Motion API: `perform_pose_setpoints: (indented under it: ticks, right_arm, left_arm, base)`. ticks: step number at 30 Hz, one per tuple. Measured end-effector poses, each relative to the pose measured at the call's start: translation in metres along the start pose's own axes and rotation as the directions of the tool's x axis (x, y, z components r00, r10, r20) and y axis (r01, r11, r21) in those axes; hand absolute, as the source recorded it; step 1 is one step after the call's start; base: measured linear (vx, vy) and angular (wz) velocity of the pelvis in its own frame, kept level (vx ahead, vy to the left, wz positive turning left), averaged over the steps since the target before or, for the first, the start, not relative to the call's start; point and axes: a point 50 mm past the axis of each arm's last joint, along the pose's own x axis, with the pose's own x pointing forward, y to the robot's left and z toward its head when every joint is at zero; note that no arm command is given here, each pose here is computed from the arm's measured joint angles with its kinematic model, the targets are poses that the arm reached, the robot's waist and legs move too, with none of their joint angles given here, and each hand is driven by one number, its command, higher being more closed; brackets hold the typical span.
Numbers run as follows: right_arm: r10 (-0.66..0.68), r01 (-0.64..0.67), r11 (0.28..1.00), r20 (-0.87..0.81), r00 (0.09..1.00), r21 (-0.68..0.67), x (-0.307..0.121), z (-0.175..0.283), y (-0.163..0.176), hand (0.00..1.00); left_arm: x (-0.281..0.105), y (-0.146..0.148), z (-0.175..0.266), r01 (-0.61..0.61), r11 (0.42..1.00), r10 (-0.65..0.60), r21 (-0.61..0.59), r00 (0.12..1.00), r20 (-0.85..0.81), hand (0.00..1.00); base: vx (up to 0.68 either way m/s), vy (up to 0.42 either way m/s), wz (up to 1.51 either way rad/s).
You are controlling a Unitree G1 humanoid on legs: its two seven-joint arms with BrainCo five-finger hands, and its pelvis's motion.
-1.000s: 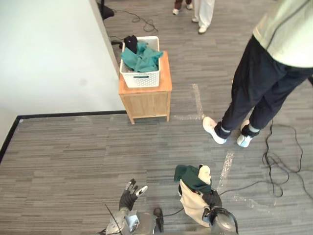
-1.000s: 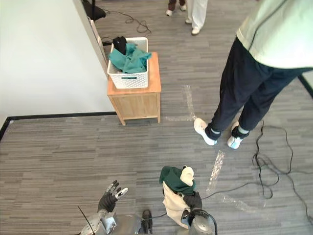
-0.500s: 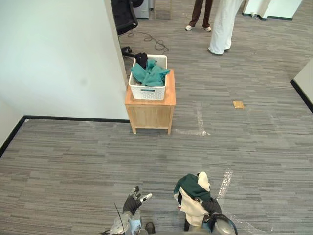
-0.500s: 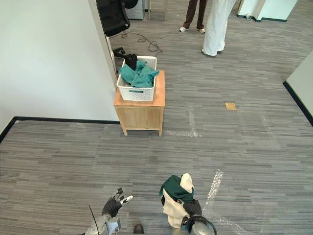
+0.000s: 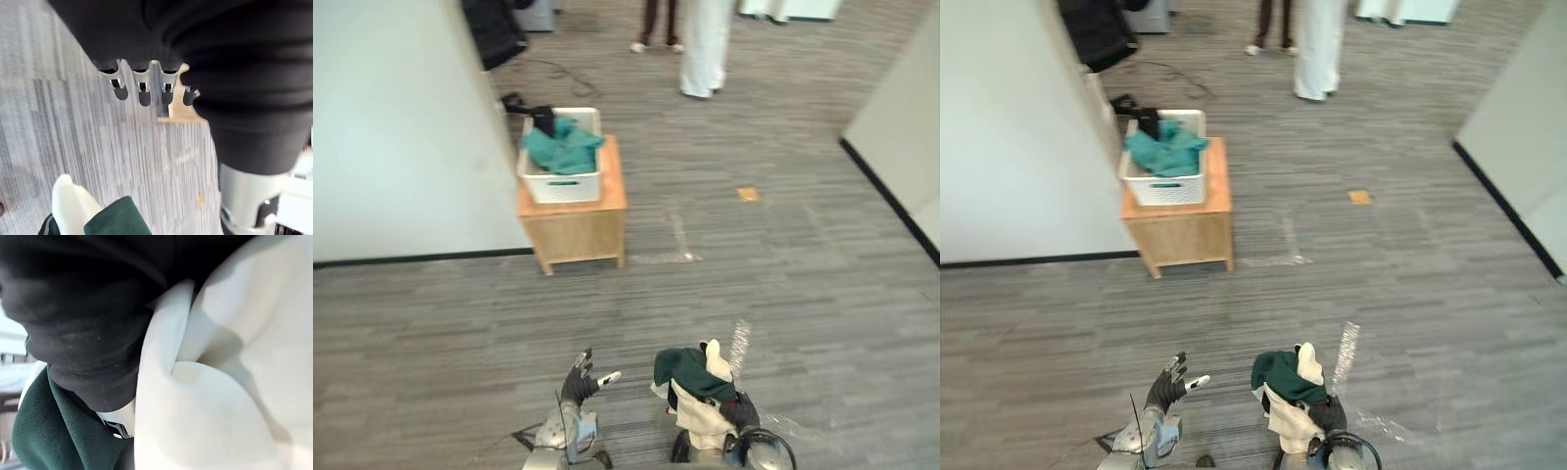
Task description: Tidy the bed and pick cloth on bed and put in laundry
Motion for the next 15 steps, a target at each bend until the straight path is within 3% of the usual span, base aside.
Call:
perform_pose_setpoints:
  ticks: [2, 3, 6, 11, 15]
  right_arm:
    - [0.058, -0.061, 0.997, 0.094, 0.994, 0.038, 0.016, 0.030, 0.029, 1.00]
    - [0.143, -0.145, 0.989, 0.129, 0.981, 0.010, 0.023, 0.043, 0.057, 1.00]
    - [0.203, -0.207, 0.978, 0.135, 0.970, 0.017, 0.030, 0.053, 0.085, 1.00]
    - [0.275, -0.281, 0.959, 0.121, 0.954, 0.033, 0.023, 0.048, 0.115, 1.00]
    - [0.272, -0.274, 0.962, 0.090, 0.958, 0.004, 0.016, 0.035, 0.120, 1.00]
  left_arm:
    - [-0.004, 0.008, -0.005, -0.040, 0.999, 0.039, -0.008, 0.999, -0.018, 0.00]
    - [-0.005, 0.001, -0.005, -0.031, 0.999, 0.030, -0.032, 0.999, -0.013, 0.00]
    - [-0.001, -0.026, 0.002, 0.017, 0.994, -0.016, -0.109, 1.000, 0.013, 0.00]
    - [-0.002, -0.027, 0.004, 0.007, 0.993, -0.003, -0.120, 0.999, 0.035, 0.00]
    - [0.005, -0.022, 0.003, -0.014, 0.995, 0.015, -0.101, 1.000, 0.012, 0.00]
  base:
    - [0.41, -0.154, -1.80]
    - [0.45, -0.099, -1.80]
    - [0.35, 0.072, -1.47]
    - [0.36, 0.285, -0.95]
    - [0.44, 0.340, -0.06]
